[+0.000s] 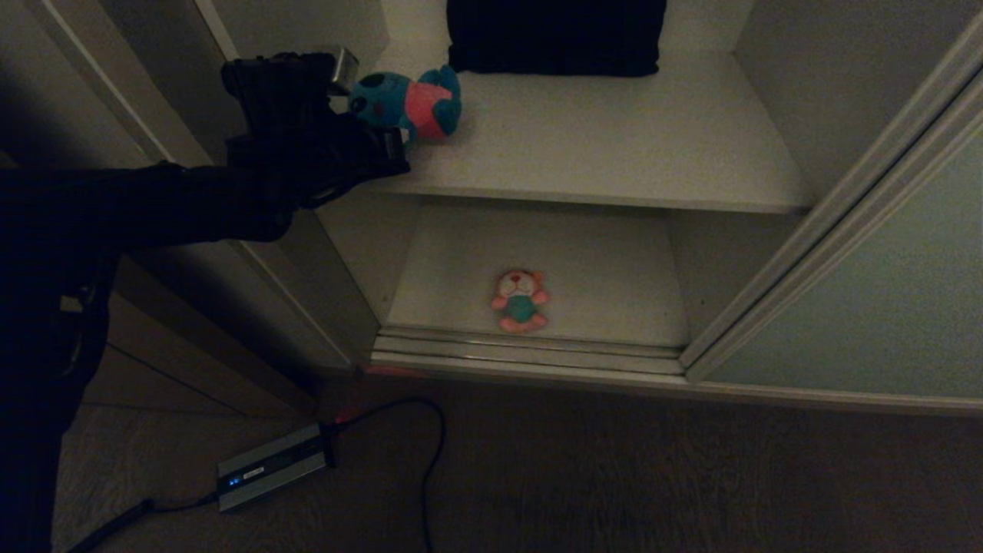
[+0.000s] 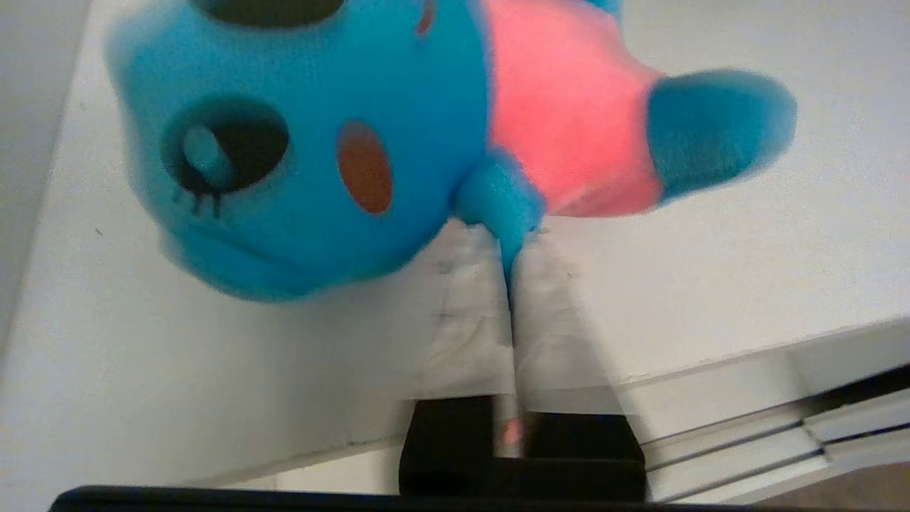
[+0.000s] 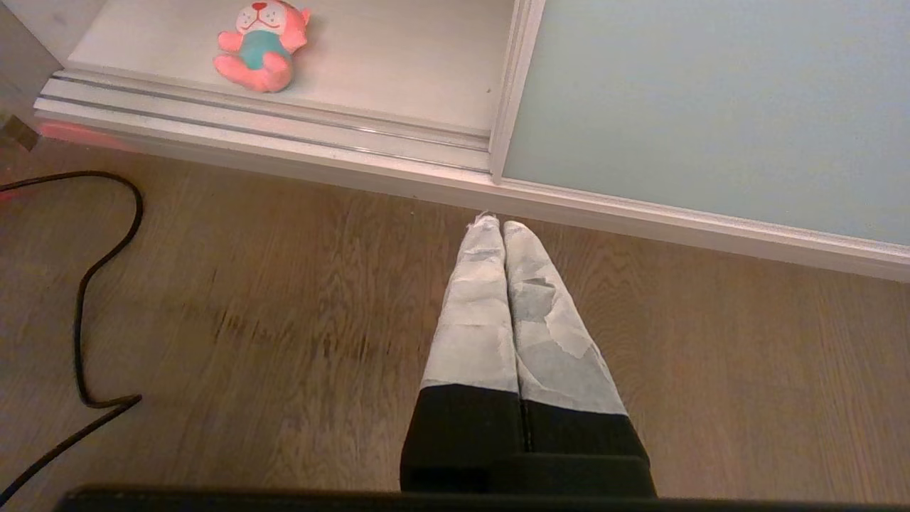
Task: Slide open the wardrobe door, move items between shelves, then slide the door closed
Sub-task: Place the blue doll on the higher shelf
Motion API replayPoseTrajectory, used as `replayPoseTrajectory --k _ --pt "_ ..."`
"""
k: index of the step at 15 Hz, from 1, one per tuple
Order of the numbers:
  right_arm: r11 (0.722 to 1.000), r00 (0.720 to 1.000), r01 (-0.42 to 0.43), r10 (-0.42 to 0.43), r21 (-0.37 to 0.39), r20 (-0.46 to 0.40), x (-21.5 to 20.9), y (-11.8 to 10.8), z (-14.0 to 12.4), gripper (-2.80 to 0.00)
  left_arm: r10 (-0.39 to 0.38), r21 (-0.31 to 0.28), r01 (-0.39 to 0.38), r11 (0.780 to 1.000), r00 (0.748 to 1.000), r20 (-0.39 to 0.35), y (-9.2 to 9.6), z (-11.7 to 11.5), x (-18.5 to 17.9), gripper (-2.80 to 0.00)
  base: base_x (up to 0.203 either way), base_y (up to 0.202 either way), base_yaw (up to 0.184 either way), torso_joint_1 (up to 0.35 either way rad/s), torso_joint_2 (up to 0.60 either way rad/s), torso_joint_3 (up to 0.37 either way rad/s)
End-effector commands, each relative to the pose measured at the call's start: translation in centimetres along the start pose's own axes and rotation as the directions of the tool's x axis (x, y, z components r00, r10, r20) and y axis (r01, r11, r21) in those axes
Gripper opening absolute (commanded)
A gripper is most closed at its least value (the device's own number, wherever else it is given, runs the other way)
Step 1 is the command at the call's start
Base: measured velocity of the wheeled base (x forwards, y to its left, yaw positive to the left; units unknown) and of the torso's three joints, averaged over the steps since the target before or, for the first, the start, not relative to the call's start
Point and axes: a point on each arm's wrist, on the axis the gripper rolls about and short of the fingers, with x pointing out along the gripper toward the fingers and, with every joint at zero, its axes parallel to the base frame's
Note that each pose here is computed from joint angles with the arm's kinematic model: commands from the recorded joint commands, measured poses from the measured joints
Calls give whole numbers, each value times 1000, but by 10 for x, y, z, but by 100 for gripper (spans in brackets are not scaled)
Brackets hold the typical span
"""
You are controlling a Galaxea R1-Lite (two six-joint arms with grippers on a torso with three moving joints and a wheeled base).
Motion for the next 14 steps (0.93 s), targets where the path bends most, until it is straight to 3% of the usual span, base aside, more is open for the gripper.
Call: replayPoseTrajectory --k 1,6,9,11,12,14 --pt "1000 1000 -1 1 -1 -4 0 0 -1 -280 1 -2 -1 1000 1000 -6 1 -6 3 0 0 0 0 0 0 0" --pt "1000 1000 -1 1 -1 -4 0 0 -1 -280 -2 -8 2 1000 999 33 -2 15 -7 0 0 0 0 0 0 0" --pt "1000 1000 -1 1 -1 -4 0 0 -1 -280 0 -65 8 998 992 125 -9 81 -45 0 0 0 0 0 0 0" --pt "1000 1000 -1 1 -1 -4 0 0 -1 -280 -4 -84 16 996 991 135 -17 123 -82 0 0 0 0 0 0 0" --pt "1000 1000 -1 1 -1 -4 0 0 -1 -280 -13 -94 24 995 993 119 -23 136 -99 -280 0 0 0 0 0 0" --pt "1000 1000 -1 1 -1 -4 0 0 -1 -280 -42 -126 47 991 998 44 -40 148 -137 -280 0 0 0 0 0 0"
